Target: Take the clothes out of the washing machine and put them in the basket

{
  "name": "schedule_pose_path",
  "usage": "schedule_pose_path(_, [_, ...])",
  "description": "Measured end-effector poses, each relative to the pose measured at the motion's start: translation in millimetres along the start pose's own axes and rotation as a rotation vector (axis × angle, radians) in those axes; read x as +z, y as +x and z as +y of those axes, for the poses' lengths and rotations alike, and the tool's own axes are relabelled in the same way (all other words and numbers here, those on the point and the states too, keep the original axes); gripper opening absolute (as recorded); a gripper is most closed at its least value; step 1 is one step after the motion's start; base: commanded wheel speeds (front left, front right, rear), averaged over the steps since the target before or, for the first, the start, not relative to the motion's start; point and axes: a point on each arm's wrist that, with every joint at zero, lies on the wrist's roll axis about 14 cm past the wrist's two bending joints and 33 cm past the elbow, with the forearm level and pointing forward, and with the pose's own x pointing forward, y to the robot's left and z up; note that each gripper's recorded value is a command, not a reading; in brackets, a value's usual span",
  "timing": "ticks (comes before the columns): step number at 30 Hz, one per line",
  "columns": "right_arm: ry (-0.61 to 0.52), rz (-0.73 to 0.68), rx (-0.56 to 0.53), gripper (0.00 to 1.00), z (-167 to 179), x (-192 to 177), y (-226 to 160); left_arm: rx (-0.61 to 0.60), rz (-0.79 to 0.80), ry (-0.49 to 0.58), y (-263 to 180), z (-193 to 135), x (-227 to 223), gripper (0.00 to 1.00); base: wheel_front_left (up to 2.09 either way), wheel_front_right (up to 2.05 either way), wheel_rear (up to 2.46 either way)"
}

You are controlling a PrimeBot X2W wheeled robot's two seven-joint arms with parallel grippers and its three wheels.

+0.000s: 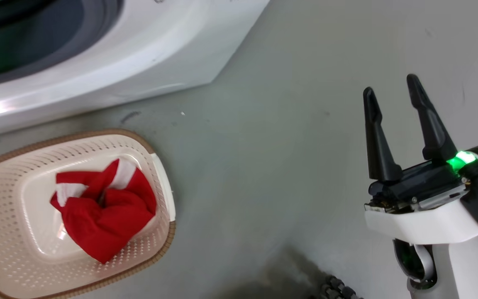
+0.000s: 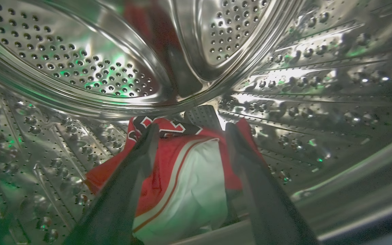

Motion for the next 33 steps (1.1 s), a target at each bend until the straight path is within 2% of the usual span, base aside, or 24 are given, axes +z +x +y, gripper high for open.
schedule_pose_path(7, [-0.002, 0.036, -0.031, 1.0, -12, -17, 5, 0.008, 0.107, 0.034, 43, 9, -13, 1.0, 0.0, 0.0, 0.0])
schedule_pose_path(14, [-0.005, 0.056, -0.047, 1.0, -18, -27, 9, 0.013, 0.325, 0.06, 67, 19, -41, 1.0, 0.0, 0.0, 0.0])
schedule_pose_path(18, [-0.003, 0.059, -0.054, 1.0, -21, -30, 11, 0.007, 0.452, 0.048, 72, 19, -54, 1.0, 0.0, 0.0, 0.0])
schedule_pose_path(23, [-0.001, 0.068, -0.06, 1.0, -23, -34, 11, -0.022, 0.605, 0.086, 73, 11, -67, 1.0, 0.0, 0.0, 0.0])
schedule_pose_path(29, [-0.003, 0.082, -0.07, 1.0, -26, -39, 11, -0.022, 0.738, 0.122, 69, 18, -85, 1.0, 0.0, 0.0, 0.0])
schedule_pose_path(33, [-0.003, 0.09, -0.074, 1.0, -27, -43, 11, -0.027, 0.767, 0.117, 69, 20, -97, 1.0, 0.0, 0.0, 0.0])
